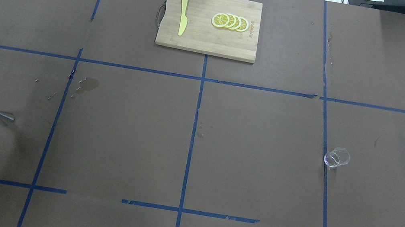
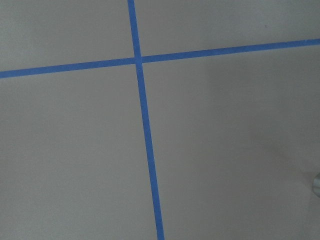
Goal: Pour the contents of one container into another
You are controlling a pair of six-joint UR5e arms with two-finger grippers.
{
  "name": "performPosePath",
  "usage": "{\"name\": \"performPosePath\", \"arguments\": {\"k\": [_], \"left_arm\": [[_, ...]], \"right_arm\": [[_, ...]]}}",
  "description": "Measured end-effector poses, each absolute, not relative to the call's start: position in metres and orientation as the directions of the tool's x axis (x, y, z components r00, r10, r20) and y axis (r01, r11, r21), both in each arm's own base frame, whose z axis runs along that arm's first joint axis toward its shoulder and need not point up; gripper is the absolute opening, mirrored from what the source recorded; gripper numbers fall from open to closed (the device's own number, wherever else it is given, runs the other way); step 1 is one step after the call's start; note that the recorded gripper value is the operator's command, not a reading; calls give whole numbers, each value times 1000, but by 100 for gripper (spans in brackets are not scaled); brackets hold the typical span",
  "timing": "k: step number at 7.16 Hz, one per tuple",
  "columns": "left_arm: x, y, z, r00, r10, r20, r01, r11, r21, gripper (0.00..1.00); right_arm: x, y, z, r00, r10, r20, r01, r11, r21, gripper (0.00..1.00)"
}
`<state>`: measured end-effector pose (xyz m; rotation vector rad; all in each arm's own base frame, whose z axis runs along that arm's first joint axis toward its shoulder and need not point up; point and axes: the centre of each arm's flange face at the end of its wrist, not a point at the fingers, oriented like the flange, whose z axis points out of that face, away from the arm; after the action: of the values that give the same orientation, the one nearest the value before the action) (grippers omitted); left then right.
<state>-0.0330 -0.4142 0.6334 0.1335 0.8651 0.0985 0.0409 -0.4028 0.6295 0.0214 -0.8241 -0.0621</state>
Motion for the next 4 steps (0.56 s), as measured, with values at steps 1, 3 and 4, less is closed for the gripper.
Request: {"name": "performPosePath", "arguments": {"k": [1,3,4], "left_arm": [[-33,-417,632,645,148,-750,-33,986,166,100],[-35,-418,621,646,161,-746,-28,982,188,100],[-38,-414,615,647,163,-745,-22,980,196,100]], "right_arm": [[41,-402,630,679,-59,732,43,998,40,100],[41,-403,630,680,-63,730,41,998,48,100],[41,-402,631,679,-61,732,40,998,46,100]]}}
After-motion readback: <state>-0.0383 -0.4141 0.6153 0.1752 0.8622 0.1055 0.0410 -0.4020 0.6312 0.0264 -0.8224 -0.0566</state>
